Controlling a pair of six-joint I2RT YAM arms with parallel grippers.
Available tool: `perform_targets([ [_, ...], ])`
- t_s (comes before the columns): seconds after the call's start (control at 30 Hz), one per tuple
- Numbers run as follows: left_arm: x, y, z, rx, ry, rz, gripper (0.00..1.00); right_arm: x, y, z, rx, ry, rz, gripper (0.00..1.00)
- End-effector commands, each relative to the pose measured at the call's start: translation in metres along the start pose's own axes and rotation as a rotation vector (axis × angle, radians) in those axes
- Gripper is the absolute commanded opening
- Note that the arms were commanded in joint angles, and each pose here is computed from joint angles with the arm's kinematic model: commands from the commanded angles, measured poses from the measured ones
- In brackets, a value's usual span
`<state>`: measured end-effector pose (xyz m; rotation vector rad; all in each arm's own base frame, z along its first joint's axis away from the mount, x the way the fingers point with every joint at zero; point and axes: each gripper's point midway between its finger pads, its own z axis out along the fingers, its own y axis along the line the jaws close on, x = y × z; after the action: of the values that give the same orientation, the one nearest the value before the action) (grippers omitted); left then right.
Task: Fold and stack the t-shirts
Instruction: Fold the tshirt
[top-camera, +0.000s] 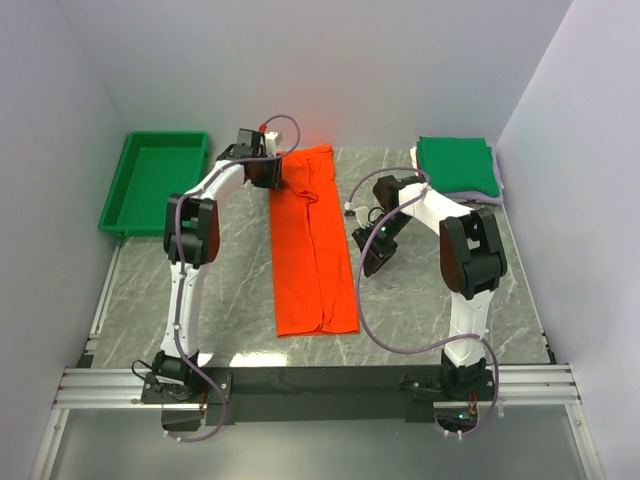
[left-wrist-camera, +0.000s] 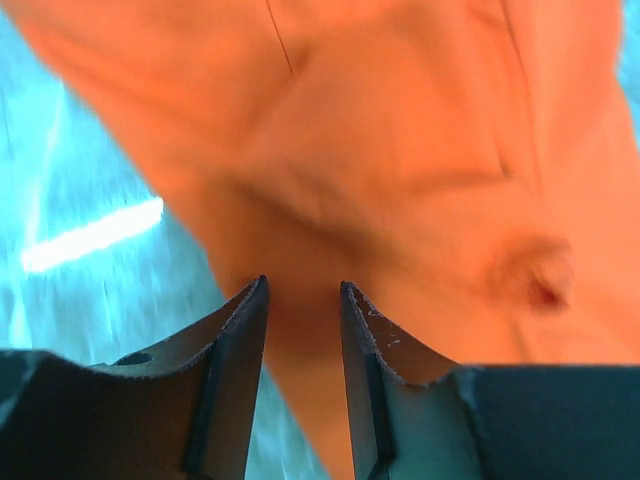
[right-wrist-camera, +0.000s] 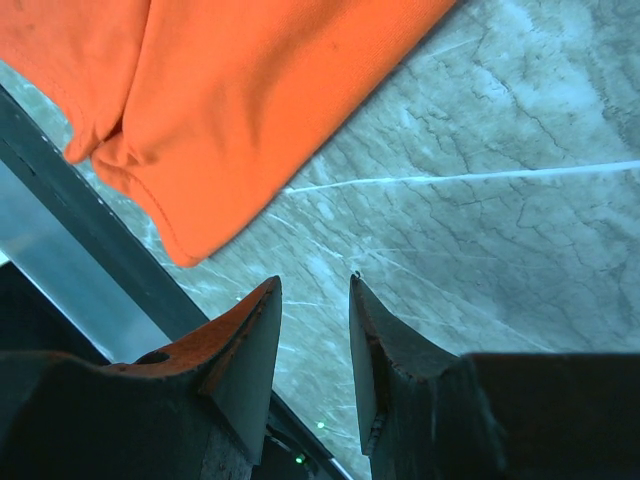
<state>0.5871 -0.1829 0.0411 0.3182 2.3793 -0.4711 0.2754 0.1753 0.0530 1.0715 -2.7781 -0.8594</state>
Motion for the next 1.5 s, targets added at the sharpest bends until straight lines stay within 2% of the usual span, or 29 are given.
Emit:
perform_targets([
  [0.0,-0.051,-0.025,-0.068,0.039,-0.122,0.073,0.41,-0.014,0.005,-0.004,-0.011,-0.037,0.006,0.41],
  [0.03,-0.037,-0.031,-0.071,0.069,-0.091,0.05,0.4,-0.016,0.006,-0.003,-0.015,-0.04,0.004,0.41],
  [0.1,-0.035,-0.043,-0.087,0.101,-0.094,0.023,0.39,-0.018,0.006,-0.003,-0.015,-0.043,0.004,0.4],
  [0.17,-0.011,-0.047,-0.085,0.123,-0.045,-0.013,0.38,-0.019,0.006,-0.001,-0.016,-0.04,0.005,0.4],
  [0.4,0.034,-0.04,-0.054,0.107,0.096,-0.028,0.35,-0.024,0.005,-0.003,-0.015,-0.04,0.004,0.4],
  [0.87,0.039,-0.019,0.003,0.088,0.118,-0.015,0.36,-0.03,-0.002,-0.007,0.021,-0.043,0.001,0.4],
  [1.13,0.01,-0.01,0.013,0.055,0.04,-0.023,0.37,-0.043,-0.009,-0.012,0.056,-0.07,-0.019,0.4],
  [1.23,-0.007,-0.013,0.002,0.064,-0.009,0.022,0.45,-0.048,-0.007,-0.015,0.061,-0.089,-0.033,0.4],
  [1.27,-0.026,-0.025,-0.017,0.103,-0.054,0.047,0.48,-0.051,-0.005,-0.018,0.06,-0.102,-0.043,0.4],
  [1.3,-0.02,-0.029,-0.024,0.125,-0.051,0.079,0.53,-0.053,0.0,-0.024,0.062,-0.122,-0.061,0.41],
  [1.33,-0.035,-0.034,-0.037,0.15,-0.114,0.114,0.59,-0.057,0.001,-0.028,0.071,-0.148,-0.084,0.41],
  [1.37,-0.068,-0.05,-0.082,0.173,-0.221,0.159,0.64,-0.059,0.006,-0.031,0.078,-0.168,-0.114,0.42],
  [1.4,-0.041,-0.054,-0.089,0.222,-0.197,0.204,0.68,-0.055,0.016,-0.04,0.094,-0.197,-0.151,0.44],
  [1.43,-0.045,-0.059,-0.109,0.235,-0.244,0.237,0.8,-0.054,0.019,-0.043,0.112,-0.217,-0.194,0.47],
  [1.47,-0.077,-0.072,-0.162,0.242,-0.386,0.312,0.82,-0.048,0.024,-0.035,0.124,-0.225,-0.237,0.48],
])
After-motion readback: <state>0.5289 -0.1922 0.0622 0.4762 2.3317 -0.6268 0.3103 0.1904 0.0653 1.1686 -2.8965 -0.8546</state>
